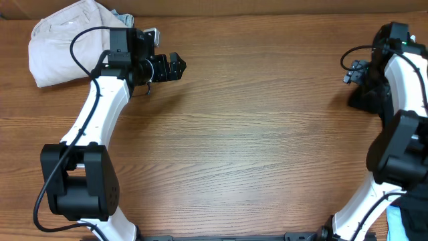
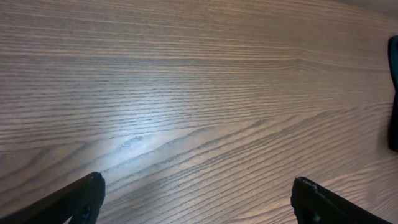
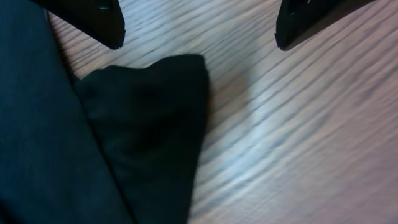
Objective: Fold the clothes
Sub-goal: 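Reach the right gripper to the black t-shirt and grasp it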
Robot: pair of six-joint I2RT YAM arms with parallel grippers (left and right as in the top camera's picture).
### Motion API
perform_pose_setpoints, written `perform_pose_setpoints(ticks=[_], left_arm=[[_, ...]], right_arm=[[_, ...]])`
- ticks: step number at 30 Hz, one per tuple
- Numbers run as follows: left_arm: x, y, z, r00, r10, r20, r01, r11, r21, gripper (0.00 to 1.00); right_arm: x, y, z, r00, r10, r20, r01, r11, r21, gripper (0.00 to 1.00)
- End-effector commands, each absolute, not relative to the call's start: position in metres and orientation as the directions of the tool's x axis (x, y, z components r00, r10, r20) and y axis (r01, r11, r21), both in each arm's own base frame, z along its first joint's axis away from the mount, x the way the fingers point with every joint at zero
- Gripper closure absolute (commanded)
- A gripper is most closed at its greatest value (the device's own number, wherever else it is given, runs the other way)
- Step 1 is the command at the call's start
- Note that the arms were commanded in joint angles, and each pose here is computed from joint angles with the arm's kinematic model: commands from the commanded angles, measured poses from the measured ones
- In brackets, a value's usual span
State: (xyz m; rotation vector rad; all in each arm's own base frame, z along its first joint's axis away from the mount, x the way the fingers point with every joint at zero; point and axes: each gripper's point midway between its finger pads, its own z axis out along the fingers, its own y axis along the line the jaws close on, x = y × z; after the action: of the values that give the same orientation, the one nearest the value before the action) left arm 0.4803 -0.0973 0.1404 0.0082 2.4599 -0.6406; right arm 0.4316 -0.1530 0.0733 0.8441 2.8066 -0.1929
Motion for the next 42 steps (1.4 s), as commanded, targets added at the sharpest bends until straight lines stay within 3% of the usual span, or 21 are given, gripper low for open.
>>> perform_pose_setpoints(ticks=[1,6,15,19,23,29,33,37,42], left_arm=[[0.484,-0.102,0.142,-0.820,-0.113,-0.561,0.176,0.883,-0.435,0.04],[0.484,-0.102,0.141,-0.821,-0.113,-0.560,0.175,0.884,-0.434,0.05],[0.484,-0.106,0.137,-0.826,-0.105,-0.553,0.178,0.883,-0.434,0.07],[0.484,-0.108,0.135,-0.827,-0.098,-0.554,0.174,0.892,-0.417,0.00],[0.483,-0.115,0.133,-0.829,-0.097,-0.551,0.164,0.899,-0.406,0.00],[0.485,-0.119,0.131,-0.819,-0.075,-0.569,0.157,0.924,-0.349,0.00],[0.487,-0.121,0.133,-0.810,-0.073,-0.582,0.165,0.924,-0.346,0.00],[0.489,-0.121,0.135,-0.803,-0.075,-0.592,0.166,0.925,-0.342,0.00],[0.491,-0.119,0.135,-0.797,-0.076,-0.599,0.162,0.929,-0.334,0.00]], right_arm=[[0.431,-0.165,0.062,-0.803,0.548,-0.235,0.585,0.800,-0.133,0.20],[0.432,-0.167,0.052,-0.793,0.564,-0.229,0.600,0.788,-0.138,0.22],[0.428,-0.223,0.081,-0.615,0.734,-0.287,0.768,0.640,-0.007,0.14],[0.410,-0.266,0.083,-0.467,0.837,-0.285,0.862,0.503,0.066,0.09],[0.381,-0.312,0.080,-0.322,0.902,-0.287,0.928,0.360,0.091,0.07],[0.355,-0.352,0.081,-0.213,0.936,-0.281,0.952,0.263,0.154,0.09],[0.359,-0.361,0.079,-0.251,0.922,-0.296,0.924,0.319,0.211,0.16],[0.387,-0.353,0.083,-0.386,0.853,-0.351,0.826,0.489,0.280,0.20],[0.417,-0.340,0.088,-0.520,0.728,-0.446,0.724,0.653,0.223,0.20]])
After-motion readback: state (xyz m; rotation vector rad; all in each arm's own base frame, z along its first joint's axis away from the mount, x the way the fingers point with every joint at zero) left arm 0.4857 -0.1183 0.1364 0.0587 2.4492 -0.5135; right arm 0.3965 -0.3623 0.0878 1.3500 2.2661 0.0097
